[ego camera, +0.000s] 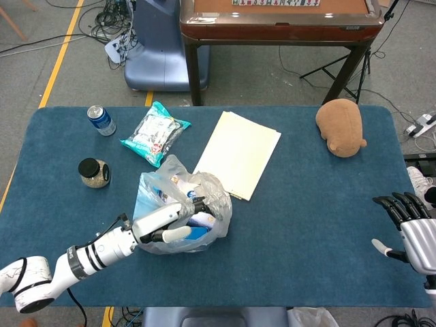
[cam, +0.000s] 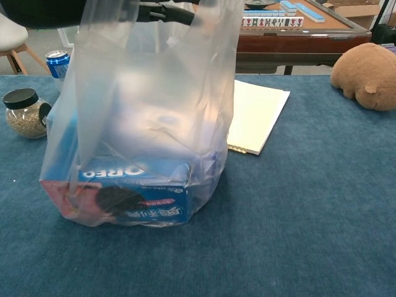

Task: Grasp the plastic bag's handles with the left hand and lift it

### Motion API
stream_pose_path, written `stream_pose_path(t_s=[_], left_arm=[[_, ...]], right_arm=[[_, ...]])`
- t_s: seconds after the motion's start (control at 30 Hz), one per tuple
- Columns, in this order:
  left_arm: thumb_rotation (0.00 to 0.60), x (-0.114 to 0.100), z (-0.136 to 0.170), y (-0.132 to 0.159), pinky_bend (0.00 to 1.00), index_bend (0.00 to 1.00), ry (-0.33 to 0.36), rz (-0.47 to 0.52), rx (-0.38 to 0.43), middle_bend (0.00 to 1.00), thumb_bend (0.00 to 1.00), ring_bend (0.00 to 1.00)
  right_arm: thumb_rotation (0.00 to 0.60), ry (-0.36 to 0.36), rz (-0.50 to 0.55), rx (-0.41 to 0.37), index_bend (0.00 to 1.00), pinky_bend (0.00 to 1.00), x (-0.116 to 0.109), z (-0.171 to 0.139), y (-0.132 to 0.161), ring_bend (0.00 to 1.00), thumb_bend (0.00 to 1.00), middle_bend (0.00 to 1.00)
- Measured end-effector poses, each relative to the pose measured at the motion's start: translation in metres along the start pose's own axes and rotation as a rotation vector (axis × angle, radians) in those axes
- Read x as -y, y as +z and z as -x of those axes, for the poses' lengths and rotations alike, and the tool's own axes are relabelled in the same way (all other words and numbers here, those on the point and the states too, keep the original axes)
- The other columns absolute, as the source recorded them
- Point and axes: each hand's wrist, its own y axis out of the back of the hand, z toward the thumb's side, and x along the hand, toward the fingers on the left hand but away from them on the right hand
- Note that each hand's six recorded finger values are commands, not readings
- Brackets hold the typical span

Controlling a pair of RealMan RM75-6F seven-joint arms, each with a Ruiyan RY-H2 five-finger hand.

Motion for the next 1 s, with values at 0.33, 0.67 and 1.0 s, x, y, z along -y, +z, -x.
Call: stream_pose_path(t_s=[0.33,0.67,1.0], left_arm=[[0.0,0.002,-0.018,-0.007,0.0,0.23,0.039,-0.004,-0.041,0.1,0.13,0.0],[0.0,0.01,-0.025,-0.004,0.0,0.2,0.014,0.038,-0.054,0.06,0.08,0.0],[0.0,0.012,-0.025,0.004,0.0,0.17,0.001,0.077,-0.03,0.04,0.07,0.0]], right_arm=[[0.6,0.003,0.003,0.008,0.21,0.12,0.002,0.0,-0.004,0.12,0.15,0.21],[0.6,0.007,0.007,0.017,0.21,0.12,0.004,-0.002,-0.008,0.12,0.15,0.21],[0.6,0.009,0.007,0.019,0.21,0.12,0.005,-0.002,-0.008,0.12,0.15,0.21]])
